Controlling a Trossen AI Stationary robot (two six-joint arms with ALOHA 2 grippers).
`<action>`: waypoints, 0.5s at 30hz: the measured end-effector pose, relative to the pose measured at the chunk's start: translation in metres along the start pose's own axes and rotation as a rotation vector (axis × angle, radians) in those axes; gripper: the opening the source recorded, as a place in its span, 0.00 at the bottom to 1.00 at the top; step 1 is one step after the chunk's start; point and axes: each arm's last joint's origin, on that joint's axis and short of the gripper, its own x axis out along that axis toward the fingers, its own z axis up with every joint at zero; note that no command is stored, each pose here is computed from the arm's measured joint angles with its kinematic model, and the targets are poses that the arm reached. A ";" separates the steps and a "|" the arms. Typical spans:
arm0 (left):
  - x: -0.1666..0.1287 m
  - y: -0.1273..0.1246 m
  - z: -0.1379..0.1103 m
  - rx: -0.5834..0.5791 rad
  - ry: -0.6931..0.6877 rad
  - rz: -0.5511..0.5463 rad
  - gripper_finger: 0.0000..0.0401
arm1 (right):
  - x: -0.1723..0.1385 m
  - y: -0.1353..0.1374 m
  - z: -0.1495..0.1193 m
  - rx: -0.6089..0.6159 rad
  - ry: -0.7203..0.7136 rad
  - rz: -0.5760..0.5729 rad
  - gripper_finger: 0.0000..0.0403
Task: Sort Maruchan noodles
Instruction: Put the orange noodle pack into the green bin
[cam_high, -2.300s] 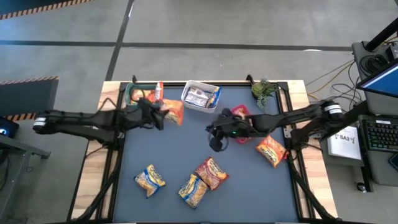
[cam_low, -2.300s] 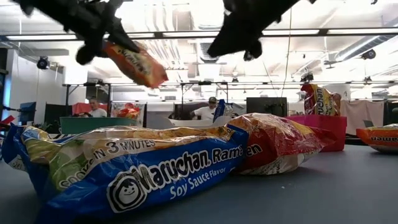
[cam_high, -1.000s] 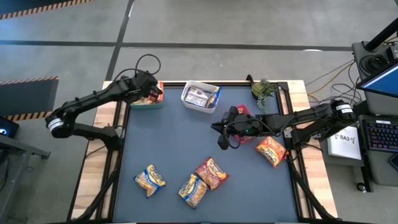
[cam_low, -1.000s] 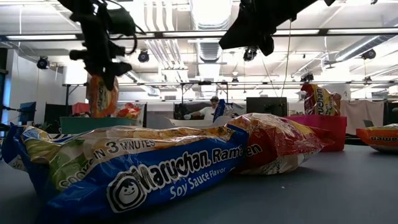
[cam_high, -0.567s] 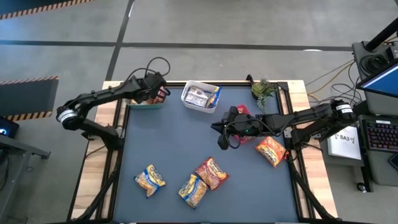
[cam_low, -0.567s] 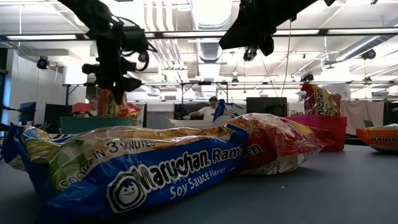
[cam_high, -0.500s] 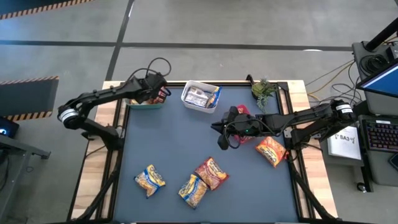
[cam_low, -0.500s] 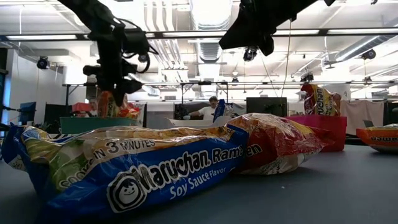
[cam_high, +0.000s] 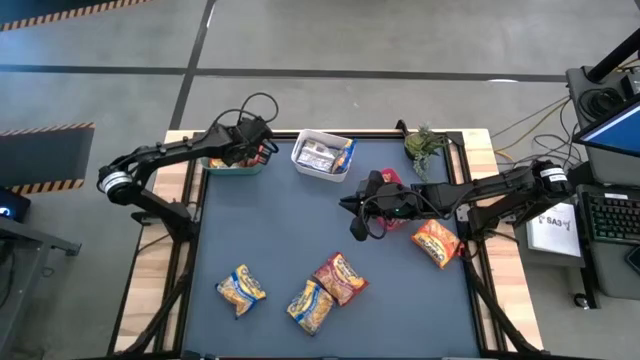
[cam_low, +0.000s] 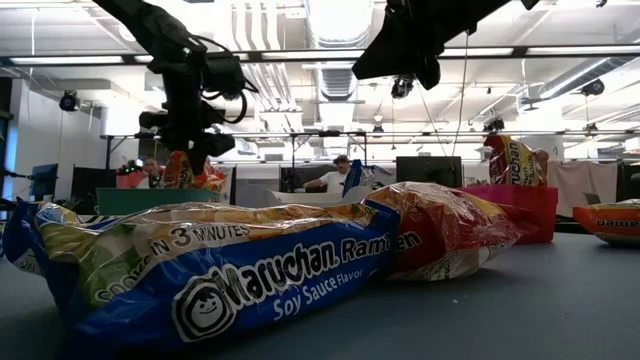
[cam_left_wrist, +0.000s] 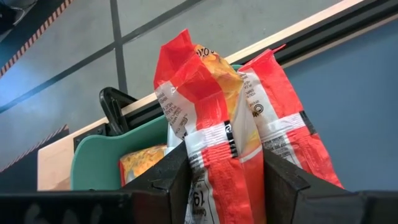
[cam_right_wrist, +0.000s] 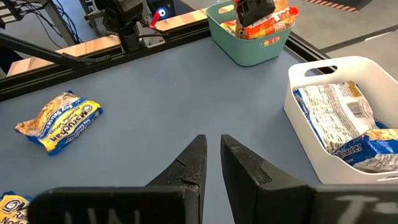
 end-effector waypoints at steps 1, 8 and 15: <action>0.000 0.000 0.000 -0.002 -0.001 -0.002 0.33 | 0.000 0.000 0.000 -0.001 0.000 0.000 0.10; 0.000 -0.001 0.000 -0.003 0.000 -0.015 0.49 | 0.000 0.000 0.000 -0.003 0.000 0.000 0.10; -0.004 -0.002 0.000 -0.002 0.010 -0.073 0.62 | 0.000 0.000 0.000 -0.004 0.000 0.000 0.10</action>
